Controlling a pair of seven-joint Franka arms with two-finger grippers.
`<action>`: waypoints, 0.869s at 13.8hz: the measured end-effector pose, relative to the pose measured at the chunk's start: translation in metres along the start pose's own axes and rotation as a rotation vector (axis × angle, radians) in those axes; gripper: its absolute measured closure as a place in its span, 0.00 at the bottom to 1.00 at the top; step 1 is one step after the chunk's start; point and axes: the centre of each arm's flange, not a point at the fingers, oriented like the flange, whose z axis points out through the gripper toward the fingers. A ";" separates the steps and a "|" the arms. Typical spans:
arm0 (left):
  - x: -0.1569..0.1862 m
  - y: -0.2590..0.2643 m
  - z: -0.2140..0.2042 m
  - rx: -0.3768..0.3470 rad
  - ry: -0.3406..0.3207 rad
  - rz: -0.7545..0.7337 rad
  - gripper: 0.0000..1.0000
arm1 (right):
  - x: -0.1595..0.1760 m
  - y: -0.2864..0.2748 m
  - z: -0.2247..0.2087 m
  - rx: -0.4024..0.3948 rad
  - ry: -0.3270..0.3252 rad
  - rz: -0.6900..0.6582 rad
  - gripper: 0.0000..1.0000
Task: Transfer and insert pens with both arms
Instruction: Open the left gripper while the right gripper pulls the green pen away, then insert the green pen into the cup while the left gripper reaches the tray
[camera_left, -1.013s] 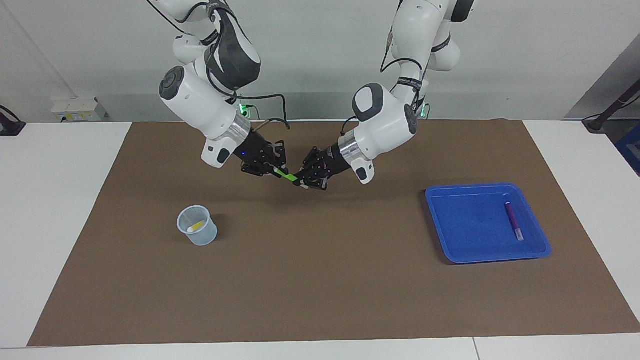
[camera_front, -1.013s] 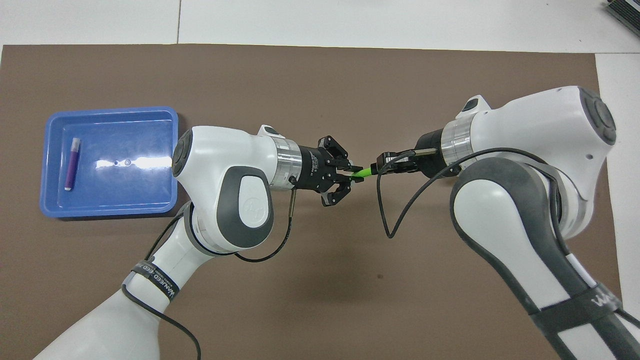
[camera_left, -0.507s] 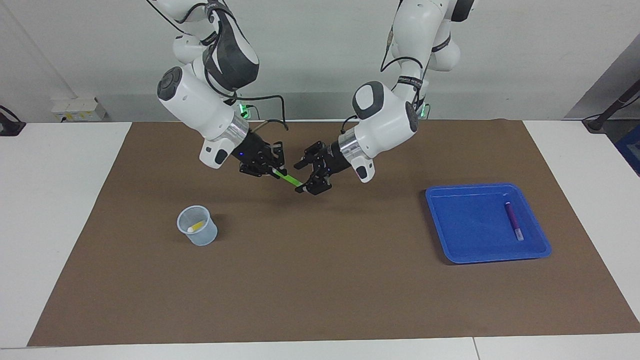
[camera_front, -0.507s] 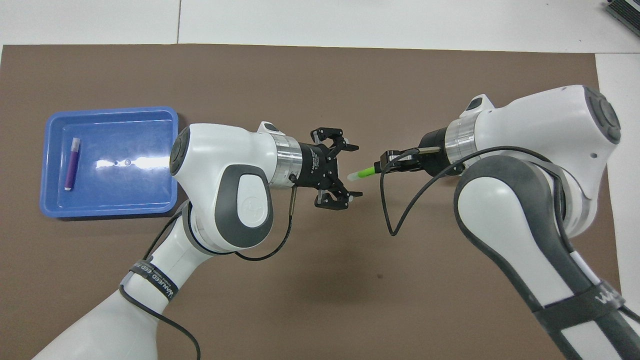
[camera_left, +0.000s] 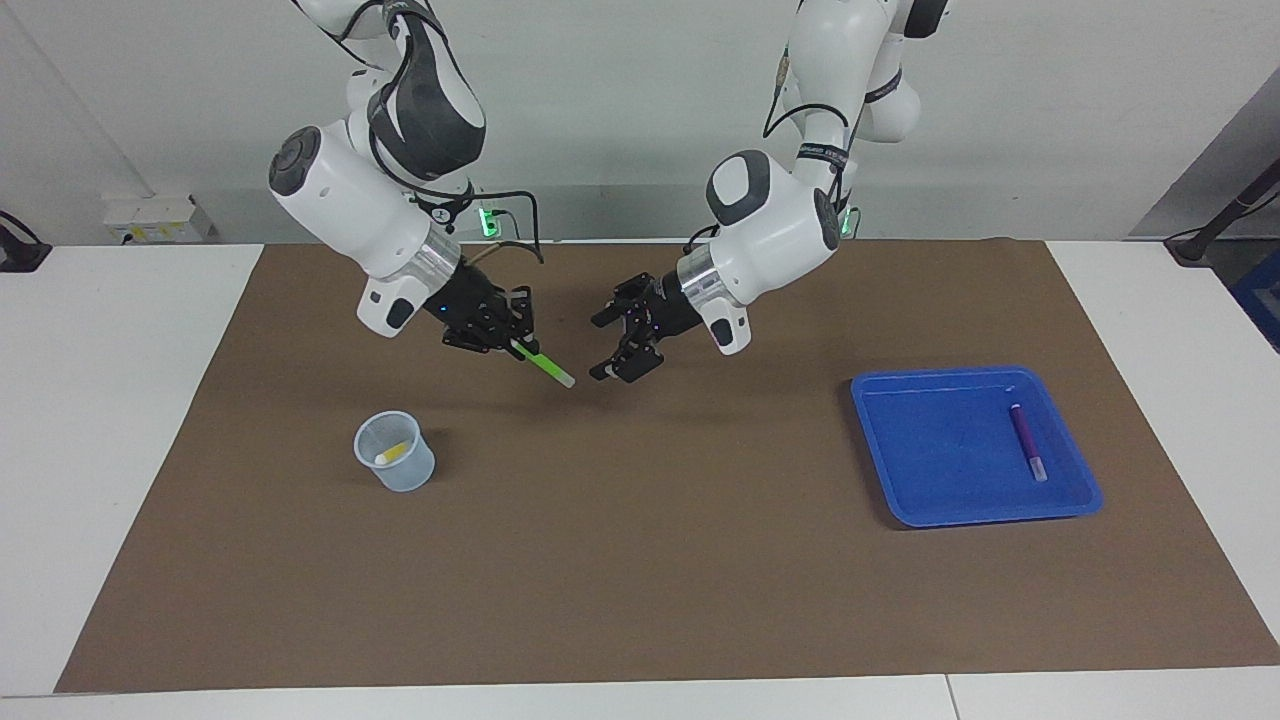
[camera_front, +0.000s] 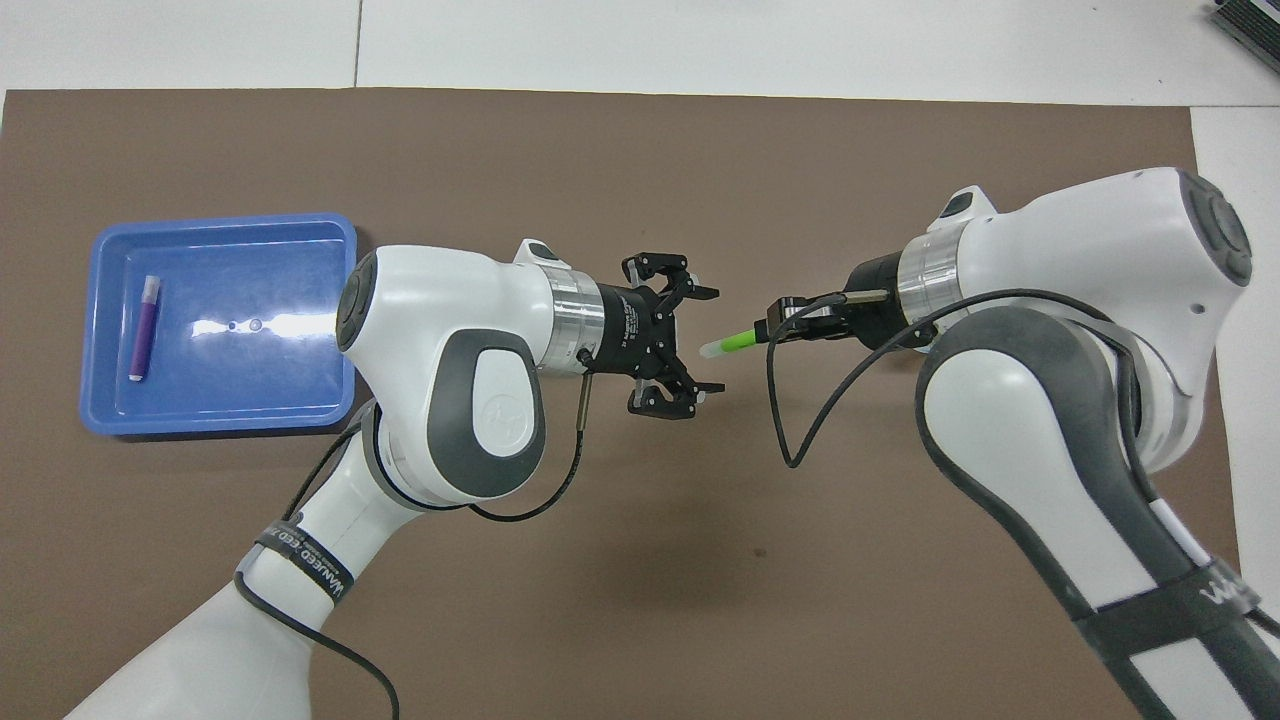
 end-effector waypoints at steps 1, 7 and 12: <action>-0.004 -0.007 0.001 0.014 0.028 0.084 0.00 | 0.000 0.008 -0.013 -0.043 -0.009 -0.006 0.81; 0.021 -0.025 -0.013 0.201 0.262 0.593 0.00 | -0.002 0.068 -0.072 -0.317 -0.048 -0.009 0.81; 0.068 -0.010 -0.051 0.372 0.406 0.888 0.00 | 0.001 0.136 -0.076 -0.347 -0.029 -0.082 0.81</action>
